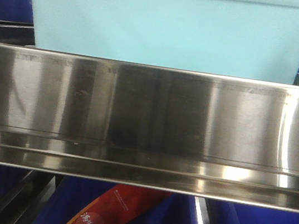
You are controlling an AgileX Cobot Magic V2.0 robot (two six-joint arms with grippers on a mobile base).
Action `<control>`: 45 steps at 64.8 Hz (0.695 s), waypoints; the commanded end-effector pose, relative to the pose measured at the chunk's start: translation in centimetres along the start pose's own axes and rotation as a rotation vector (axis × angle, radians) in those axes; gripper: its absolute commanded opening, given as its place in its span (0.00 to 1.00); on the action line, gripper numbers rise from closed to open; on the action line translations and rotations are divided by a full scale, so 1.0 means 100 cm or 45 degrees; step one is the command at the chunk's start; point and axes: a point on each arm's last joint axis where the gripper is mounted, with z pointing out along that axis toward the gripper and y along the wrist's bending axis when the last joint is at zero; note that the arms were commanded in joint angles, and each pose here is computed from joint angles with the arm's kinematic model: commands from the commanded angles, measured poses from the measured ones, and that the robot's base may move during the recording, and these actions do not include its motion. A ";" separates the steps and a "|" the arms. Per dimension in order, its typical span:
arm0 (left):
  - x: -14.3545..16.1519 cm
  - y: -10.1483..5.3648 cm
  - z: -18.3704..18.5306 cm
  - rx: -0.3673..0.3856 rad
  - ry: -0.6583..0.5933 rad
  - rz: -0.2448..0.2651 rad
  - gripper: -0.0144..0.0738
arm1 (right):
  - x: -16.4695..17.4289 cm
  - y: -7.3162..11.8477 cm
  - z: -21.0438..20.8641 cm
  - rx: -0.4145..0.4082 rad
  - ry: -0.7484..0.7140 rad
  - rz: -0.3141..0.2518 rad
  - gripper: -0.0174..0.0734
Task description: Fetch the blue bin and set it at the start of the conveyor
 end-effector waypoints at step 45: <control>-0.079 0.038 0.196 -0.243 0.808 -0.281 0.67 | -0.082 0.022 0.188 -0.059 0.832 0.147 0.81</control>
